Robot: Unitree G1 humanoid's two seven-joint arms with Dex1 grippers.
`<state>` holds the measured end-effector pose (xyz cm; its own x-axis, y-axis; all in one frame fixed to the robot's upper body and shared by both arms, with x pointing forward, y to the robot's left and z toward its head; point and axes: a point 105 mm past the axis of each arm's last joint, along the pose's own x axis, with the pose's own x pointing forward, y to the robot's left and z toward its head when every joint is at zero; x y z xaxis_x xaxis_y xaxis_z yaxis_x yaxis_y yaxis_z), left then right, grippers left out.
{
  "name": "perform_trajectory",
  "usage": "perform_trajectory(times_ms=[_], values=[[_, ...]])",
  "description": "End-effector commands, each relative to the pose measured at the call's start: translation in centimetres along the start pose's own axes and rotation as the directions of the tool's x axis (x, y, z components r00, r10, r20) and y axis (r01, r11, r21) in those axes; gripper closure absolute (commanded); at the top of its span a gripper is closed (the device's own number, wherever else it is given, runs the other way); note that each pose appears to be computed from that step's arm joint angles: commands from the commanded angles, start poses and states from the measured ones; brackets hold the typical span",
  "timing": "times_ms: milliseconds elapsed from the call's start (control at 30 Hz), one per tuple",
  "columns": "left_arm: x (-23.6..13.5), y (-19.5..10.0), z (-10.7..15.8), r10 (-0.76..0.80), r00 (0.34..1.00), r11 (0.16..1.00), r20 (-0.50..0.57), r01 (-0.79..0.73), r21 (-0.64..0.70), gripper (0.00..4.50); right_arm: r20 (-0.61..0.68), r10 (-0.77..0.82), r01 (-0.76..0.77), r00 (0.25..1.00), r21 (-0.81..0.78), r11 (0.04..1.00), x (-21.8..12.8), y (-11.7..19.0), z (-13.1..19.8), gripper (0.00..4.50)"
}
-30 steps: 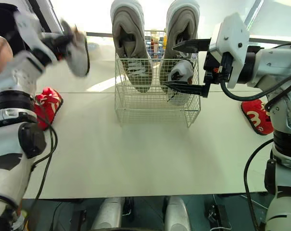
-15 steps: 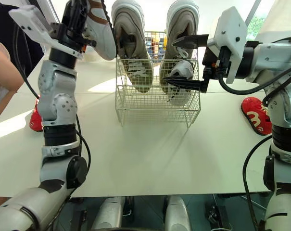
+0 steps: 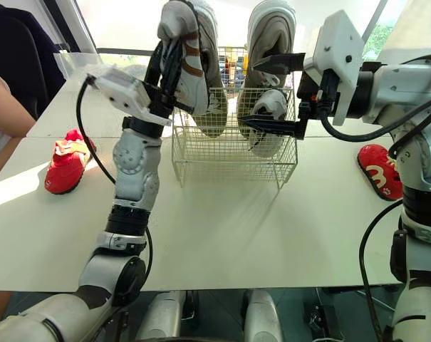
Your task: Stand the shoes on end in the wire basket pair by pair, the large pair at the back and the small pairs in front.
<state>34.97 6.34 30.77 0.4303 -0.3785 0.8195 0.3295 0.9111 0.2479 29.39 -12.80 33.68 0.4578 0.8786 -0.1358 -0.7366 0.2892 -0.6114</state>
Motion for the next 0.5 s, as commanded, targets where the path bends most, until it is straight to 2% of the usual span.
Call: perform_trajectory(times_ms=[33, 367, 500], values=[[-0.6, -1.5, -0.3, -0.032, 0.998, 0.997, 0.047, 0.029, 0.07, 4.27, 0.026, -0.02, 0.022, 0.999, -0.06, 0.998, -0.5, -0.1, 1.8, 0.0], [-3.8, -2.6, -3.7, -0.015, 1.0, 0.989, -0.006, 0.015, 0.149, 4.27, 0.02, -0.022, 0.023, 1.0, -0.057, 0.998, -0.5, 0.0, 2.1, 0.0], [-5.2, -2.7, -5.3, 0.026, 0.997, 0.99, -0.072, -0.016, 0.138, 4.27, 0.019, -0.02, 0.021, 1.0, -0.061, 0.998, -0.5, -0.1, 2.2, 0.0]])
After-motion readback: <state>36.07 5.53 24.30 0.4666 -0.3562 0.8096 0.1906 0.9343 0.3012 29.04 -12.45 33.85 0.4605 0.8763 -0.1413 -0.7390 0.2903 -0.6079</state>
